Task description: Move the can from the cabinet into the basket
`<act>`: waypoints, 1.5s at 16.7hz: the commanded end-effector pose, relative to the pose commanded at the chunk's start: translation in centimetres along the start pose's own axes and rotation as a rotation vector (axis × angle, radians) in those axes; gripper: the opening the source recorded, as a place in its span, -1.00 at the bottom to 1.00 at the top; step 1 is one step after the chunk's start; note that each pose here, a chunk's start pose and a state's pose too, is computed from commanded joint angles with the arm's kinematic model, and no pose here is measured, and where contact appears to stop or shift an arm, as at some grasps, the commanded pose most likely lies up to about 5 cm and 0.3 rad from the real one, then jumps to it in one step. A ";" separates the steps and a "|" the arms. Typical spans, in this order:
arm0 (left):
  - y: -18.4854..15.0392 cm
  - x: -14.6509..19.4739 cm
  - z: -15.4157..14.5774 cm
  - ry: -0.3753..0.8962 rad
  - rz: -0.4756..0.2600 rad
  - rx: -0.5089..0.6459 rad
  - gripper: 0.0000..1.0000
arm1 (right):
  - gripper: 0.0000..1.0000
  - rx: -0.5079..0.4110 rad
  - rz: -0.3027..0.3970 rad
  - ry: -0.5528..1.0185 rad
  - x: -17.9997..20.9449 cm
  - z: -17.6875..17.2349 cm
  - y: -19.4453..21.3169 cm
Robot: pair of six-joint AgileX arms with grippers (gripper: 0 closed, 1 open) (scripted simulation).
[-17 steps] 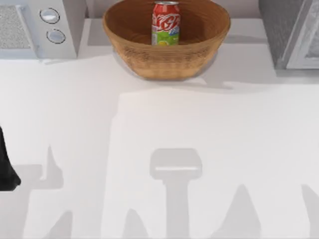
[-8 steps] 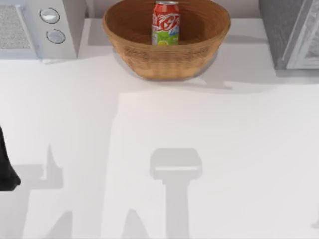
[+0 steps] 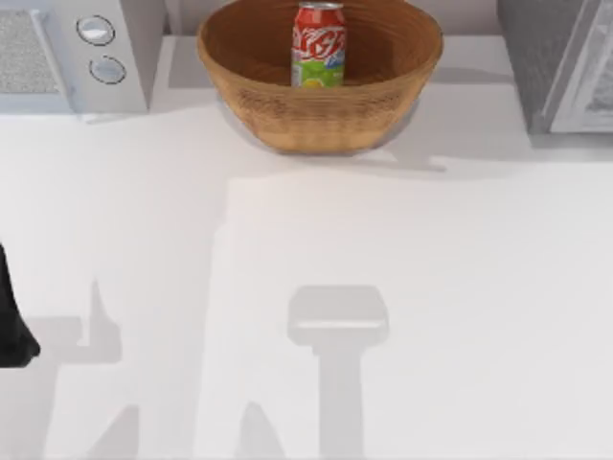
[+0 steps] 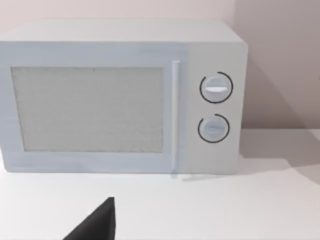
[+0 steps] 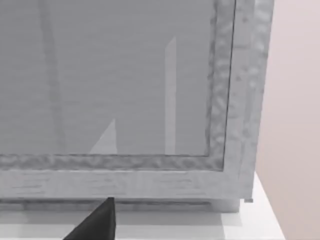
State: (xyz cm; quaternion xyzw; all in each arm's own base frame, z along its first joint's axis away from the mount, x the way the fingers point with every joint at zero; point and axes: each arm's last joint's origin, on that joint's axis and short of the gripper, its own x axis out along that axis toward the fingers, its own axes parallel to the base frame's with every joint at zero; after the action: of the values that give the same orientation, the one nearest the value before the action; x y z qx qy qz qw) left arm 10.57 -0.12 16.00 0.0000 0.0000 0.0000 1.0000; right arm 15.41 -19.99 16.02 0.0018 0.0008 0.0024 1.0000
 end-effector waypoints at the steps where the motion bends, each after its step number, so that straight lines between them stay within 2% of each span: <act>1: 0.0 0.0 0.0 0.000 0.000 0.000 1.00 | 1.00 0.000 0.000 0.000 0.0 0.0 0.0; 4: 0.0 0.0 0.0 0.000 0.000 0.000 1.00 | 1.00 -0.001 0.000 -0.001 0.6 1.1 -1.1; 7: 0.0 0.0 0.0 0.000 0.000 0.000 1.00 | 1.00 0.004 -0.001 0.002 1.7 3.7 -3.4; 10: 0.0 0.0 0.0 0.000 0.000 0.000 1.00 | 1.00 0.021 -0.002 0.011 2.8 8.1 -5.9; 14: 0.0 0.0 0.0 0.000 0.000 0.000 1.00 | 1.00 0.042 -0.002 0.022 3.6 16.3 -7.4; 20: 0.0 0.0 0.0 0.000 0.000 0.000 1.00 | 1.00 0.036 -0.002 0.020 2.0 29.1 -4.1; 23: 0.0 0.0 0.0 0.000 0.000 0.000 1.00 | 1.00 0.014 -0.001 0.008 0.7 33.2 -1.4; 25: 0.0 0.0 0.0 0.000 0.000 0.000 1.00 | 1.00 0.003 0.000 0.002 0.1 34.7 -0.2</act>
State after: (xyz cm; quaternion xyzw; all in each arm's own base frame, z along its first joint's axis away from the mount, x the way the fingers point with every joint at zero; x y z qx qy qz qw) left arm 10.57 -0.12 16.00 0.0000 0.0000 0.0000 1.0000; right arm 15.56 -20.31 50.68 0.0033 0.0016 0.0023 1.0000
